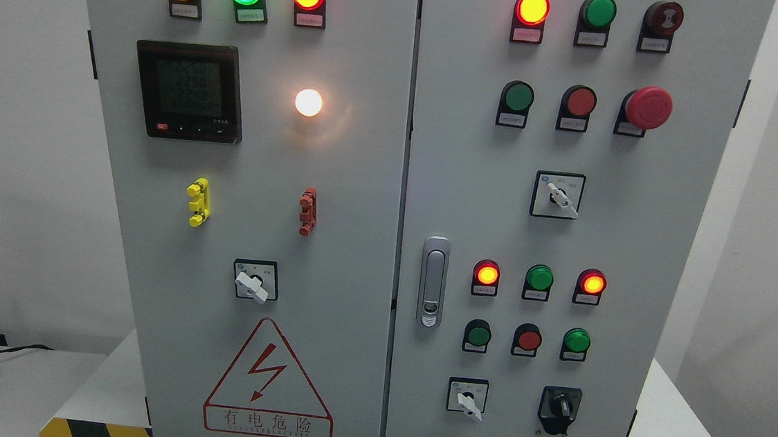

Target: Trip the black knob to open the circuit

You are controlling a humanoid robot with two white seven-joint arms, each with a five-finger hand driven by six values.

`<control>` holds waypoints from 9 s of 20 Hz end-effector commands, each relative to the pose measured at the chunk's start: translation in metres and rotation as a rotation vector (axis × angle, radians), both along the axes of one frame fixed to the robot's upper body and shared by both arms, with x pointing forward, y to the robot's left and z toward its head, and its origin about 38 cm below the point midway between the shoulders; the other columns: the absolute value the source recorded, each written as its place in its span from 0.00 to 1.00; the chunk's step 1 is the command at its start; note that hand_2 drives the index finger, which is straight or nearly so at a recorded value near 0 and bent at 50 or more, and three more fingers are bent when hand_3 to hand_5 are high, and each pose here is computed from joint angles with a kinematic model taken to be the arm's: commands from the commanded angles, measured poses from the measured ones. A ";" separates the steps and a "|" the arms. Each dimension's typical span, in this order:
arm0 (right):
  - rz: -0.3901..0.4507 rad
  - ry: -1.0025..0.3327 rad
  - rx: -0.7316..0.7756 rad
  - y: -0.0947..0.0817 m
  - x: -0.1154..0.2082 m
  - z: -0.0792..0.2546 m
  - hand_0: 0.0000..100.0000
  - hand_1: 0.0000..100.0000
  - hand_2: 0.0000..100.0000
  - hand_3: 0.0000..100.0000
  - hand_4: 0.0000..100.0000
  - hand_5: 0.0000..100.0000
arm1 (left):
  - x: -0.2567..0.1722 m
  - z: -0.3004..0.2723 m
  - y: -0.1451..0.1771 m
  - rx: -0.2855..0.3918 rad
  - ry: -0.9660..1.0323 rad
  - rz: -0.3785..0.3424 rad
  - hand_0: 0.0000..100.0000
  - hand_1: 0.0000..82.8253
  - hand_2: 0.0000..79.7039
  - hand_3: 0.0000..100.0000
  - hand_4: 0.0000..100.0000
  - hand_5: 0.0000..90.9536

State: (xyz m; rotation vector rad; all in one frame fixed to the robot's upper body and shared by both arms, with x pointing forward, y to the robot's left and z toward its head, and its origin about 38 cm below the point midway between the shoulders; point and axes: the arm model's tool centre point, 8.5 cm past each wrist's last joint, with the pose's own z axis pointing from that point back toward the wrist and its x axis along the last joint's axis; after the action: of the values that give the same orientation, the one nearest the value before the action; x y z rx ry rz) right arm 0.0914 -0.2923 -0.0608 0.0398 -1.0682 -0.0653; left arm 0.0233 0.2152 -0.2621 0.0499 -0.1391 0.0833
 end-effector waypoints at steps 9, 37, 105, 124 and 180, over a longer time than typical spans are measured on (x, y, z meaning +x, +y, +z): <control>-0.080 -0.495 -0.078 -0.053 0.193 0.170 0.21 0.59 0.57 1.00 1.00 0.93 | 0.000 0.000 0.000 0.001 -0.001 -0.031 0.12 0.47 0.00 0.00 0.00 0.00; -0.058 -0.533 0.000 -0.019 0.305 0.226 0.26 0.65 0.56 1.00 1.00 0.93 | 0.000 0.000 0.000 0.001 -0.001 -0.031 0.12 0.47 0.00 0.00 0.00 0.00; 0.034 -0.534 -0.043 0.030 0.333 0.226 0.45 0.83 0.51 1.00 0.98 0.92 | 0.000 0.000 0.000 0.001 -0.001 -0.031 0.12 0.47 0.00 0.00 0.00 0.00; 0.068 -0.525 -0.028 0.044 0.332 0.222 0.45 0.83 0.51 1.00 0.98 0.92 | 0.000 0.000 0.000 0.001 -0.001 -0.031 0.12 0.47 0.00 0.00 0.00 0.00; -0.047 -0.517 -0.052 -0.006 0.305 0.210 0.48 0.67 0.56 1.00 0.99 0.91 | 0.000 0.000 0.000 0.001 -0.001 -0.031 0.12 0.47 0.00 0.00 0.00 0.00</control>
State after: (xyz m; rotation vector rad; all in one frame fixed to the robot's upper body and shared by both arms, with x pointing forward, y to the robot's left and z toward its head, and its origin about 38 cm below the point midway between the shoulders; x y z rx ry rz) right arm 0.4071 -0.2849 0.1450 0.0124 -1.5712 -0.0589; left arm 0.0233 0.2152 -0.2621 0.0500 -0.1391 0.0833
